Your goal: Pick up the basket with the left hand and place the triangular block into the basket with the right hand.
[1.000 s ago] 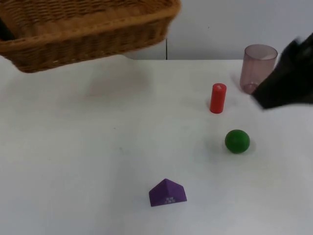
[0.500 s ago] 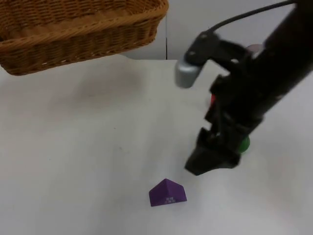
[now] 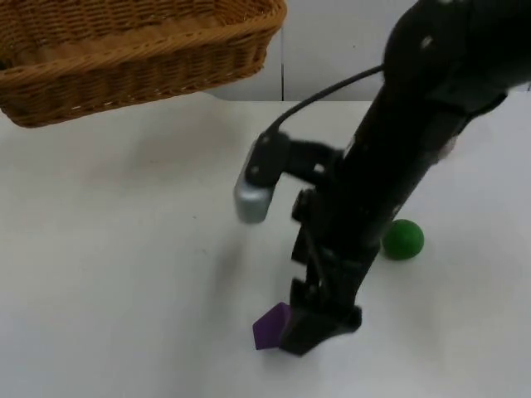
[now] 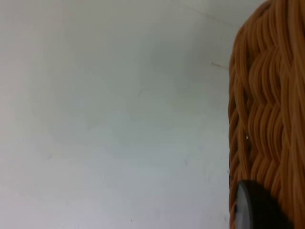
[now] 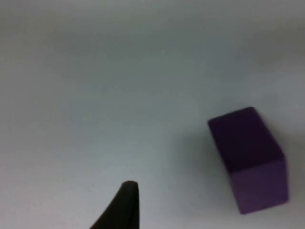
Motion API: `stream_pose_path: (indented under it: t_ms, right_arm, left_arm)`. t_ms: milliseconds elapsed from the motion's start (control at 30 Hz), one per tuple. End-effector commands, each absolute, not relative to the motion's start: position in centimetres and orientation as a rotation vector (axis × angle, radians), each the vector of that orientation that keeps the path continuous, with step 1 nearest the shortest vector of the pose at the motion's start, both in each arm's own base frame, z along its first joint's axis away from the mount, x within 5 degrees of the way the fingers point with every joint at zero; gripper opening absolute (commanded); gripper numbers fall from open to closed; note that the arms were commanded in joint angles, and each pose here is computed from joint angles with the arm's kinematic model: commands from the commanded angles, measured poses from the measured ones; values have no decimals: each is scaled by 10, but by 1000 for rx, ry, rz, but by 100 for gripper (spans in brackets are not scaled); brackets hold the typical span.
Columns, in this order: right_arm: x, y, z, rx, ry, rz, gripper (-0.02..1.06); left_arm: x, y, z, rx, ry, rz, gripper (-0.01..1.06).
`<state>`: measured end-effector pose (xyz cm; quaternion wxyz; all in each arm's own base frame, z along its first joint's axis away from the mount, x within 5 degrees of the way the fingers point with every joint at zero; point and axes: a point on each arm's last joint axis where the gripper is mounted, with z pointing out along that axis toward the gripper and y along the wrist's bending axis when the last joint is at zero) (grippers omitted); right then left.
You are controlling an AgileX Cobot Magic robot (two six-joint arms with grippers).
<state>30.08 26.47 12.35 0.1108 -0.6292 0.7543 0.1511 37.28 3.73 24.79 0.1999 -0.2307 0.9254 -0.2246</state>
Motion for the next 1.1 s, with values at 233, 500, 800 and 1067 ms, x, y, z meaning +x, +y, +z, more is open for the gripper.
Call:
stream_pose_path:
  t_ms: [233, 500, 800, 1067]
  right_arm:
    - [304, 269, 87, -1885, 2221, 400, 105]
    - [308, 272, 87, -1884, 2209, 397, 91]
    - [309, 271, 86, -1837, 2267, 389, 0]
    - [309, 272, 113, -1693, 2318, 407, 0]
  left_arm:
    - [372, 37, 256, -652, 2547, -646, 1]
    - [372, 36, 256, -652, 2549, -647, 1]
    - [372, 36, 256, -652, 2549, -647, 1]
    - [372, 36, 256, -652, 2549, -647, 1]
